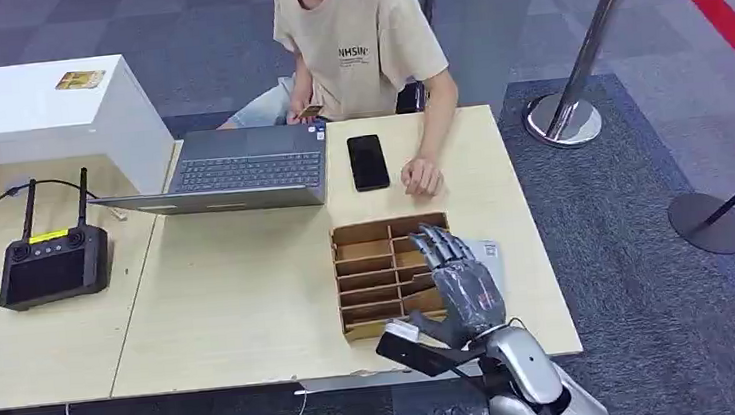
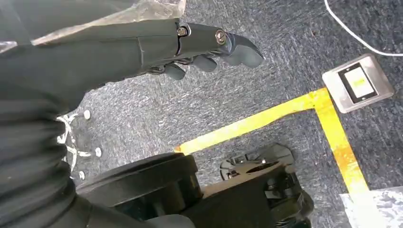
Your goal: Pass the card to the sensor for recognition and then transmit it.
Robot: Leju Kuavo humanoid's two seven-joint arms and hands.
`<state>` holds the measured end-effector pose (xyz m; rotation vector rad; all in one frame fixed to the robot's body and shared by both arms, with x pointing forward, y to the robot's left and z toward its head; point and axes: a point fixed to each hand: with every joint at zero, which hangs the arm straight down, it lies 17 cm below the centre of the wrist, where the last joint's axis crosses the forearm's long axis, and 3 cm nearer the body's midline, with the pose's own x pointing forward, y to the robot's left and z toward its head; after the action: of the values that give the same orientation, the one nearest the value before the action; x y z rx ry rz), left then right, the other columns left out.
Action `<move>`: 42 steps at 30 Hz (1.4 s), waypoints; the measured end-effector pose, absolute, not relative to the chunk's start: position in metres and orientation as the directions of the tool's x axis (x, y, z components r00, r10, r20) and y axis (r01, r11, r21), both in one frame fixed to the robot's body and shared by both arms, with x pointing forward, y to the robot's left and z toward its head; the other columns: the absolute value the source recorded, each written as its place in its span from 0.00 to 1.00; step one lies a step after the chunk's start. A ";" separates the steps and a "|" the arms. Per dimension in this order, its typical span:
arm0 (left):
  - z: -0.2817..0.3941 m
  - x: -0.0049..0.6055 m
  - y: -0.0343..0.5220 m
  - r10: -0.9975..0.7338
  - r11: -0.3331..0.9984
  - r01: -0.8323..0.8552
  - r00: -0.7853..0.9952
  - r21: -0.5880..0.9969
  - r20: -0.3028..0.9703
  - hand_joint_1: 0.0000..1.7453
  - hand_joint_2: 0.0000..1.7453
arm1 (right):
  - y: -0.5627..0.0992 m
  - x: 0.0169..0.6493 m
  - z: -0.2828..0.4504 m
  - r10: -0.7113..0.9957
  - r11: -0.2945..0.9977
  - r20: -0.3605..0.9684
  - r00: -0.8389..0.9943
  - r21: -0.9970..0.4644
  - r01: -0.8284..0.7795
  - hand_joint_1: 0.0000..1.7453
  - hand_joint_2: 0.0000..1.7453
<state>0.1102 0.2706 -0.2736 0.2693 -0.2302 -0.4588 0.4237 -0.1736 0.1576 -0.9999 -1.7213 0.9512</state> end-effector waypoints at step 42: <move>-0.273 0.113 0.270 -0.478 0.856 0.412 0.861 0.313 0.173 0.00 1.00 | -0.187 0.447 0.161 0.942 0.307 0.264 -0.207 -0.928 0.213 0.27 1.00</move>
<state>0.1127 0.2695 -0.2730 0.2721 -0.2501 -0.4725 0.4474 -0.1869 0.1611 -1.0674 -1.6433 0.9827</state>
